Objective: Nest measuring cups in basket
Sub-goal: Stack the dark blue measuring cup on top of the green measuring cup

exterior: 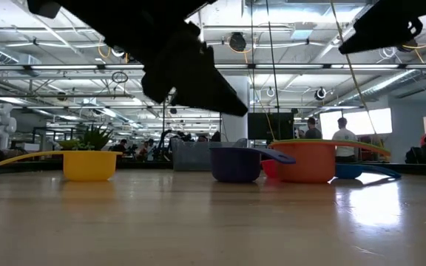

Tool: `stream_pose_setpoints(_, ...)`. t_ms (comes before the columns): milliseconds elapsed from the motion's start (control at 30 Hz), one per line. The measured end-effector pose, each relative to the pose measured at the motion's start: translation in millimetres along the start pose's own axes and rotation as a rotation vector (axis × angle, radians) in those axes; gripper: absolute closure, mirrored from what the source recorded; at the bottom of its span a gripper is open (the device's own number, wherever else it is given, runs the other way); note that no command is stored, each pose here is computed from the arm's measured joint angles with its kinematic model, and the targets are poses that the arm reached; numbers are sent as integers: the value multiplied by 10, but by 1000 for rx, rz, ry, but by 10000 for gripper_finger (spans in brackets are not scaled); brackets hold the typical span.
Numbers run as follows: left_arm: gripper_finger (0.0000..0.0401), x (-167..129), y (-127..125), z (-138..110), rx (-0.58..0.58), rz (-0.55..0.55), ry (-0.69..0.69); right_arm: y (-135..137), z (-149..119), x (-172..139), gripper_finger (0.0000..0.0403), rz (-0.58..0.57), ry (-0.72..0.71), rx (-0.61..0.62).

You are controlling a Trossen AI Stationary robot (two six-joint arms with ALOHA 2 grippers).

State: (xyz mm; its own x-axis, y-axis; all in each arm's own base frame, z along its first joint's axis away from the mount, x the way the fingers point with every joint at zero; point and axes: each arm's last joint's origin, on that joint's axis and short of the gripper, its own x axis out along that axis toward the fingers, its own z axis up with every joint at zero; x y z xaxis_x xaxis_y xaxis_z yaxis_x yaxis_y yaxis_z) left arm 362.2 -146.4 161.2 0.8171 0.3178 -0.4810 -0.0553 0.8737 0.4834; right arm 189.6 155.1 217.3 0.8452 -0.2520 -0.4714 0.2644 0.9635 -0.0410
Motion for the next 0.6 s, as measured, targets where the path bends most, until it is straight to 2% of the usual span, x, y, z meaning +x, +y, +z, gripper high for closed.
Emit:
stream_pose_setpoints(233,103,165,-79,-174,156,29,71,252,-100,114,121,43,-48,-226)
stream_pose_setpoints(367,124,295,-45,-281,196,41,120,278,-121,137,121,44,-50,-262)
stream_pose_setpoints(600,143,423,86,-368,194,38,174,278,-121,138,122,44,-50,-263)
